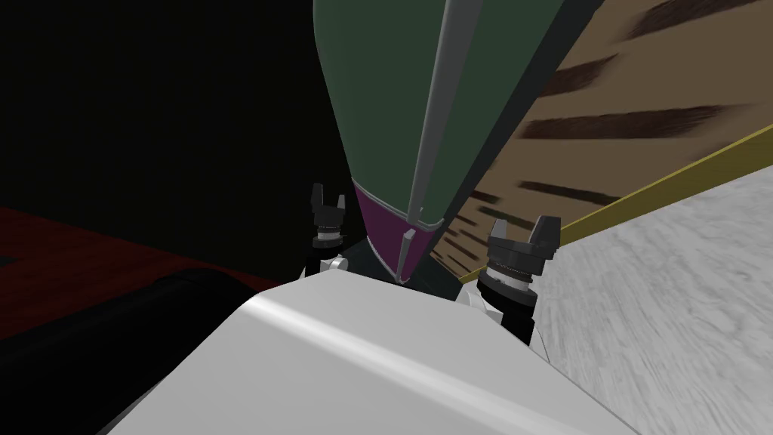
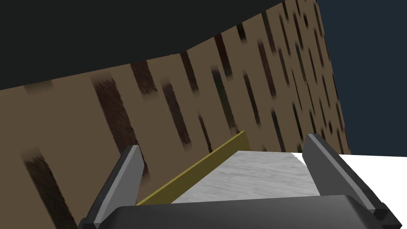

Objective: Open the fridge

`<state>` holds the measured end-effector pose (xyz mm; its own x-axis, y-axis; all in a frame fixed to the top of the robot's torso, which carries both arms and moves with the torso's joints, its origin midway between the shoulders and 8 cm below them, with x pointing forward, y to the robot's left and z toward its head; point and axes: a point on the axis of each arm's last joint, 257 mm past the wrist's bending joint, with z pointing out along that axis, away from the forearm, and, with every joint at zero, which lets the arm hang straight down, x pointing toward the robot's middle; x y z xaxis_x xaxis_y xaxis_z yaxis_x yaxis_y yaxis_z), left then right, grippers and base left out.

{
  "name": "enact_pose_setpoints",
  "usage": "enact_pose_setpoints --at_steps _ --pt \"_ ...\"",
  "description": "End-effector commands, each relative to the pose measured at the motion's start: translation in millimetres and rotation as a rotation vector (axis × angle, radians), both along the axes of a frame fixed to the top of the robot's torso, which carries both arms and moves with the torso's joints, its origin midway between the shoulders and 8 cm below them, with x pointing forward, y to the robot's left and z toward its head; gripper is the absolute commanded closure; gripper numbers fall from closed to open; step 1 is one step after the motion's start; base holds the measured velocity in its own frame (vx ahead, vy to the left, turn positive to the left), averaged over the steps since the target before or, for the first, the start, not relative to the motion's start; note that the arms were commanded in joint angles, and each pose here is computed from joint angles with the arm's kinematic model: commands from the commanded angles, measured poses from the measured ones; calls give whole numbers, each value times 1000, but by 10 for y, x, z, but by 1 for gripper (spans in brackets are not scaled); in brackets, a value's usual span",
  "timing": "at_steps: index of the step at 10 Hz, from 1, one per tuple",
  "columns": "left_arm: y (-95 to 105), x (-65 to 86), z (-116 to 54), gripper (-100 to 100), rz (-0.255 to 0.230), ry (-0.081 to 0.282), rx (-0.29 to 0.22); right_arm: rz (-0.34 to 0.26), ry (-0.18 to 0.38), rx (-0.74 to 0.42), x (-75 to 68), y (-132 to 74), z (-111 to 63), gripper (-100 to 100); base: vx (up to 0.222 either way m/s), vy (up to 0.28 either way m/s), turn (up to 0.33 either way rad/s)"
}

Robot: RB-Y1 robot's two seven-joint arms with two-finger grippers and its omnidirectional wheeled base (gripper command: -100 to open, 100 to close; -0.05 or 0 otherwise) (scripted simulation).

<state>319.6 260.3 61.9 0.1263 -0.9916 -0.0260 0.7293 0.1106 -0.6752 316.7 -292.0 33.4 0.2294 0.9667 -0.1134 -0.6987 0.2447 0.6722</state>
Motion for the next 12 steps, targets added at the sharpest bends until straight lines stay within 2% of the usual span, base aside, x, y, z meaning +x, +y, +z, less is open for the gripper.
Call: enact_pose_setpoints --at_steps 1,9,10,12 --pt "0 0 0 0 0 0 0 0 0 0 0 0 0 0 0 0 0" --pt "0 -1 1 0 0 0 0 0 0 0 -1 0 1 0 0 0 0" --pt "-21 20 3 -100 -17 12 17 0 0 0 -1 0 2 0 13 -22 44" --pt "-18 82 -19 -100 -40 47 24 0 0 0 0 0 -1 0 10 -71 112"
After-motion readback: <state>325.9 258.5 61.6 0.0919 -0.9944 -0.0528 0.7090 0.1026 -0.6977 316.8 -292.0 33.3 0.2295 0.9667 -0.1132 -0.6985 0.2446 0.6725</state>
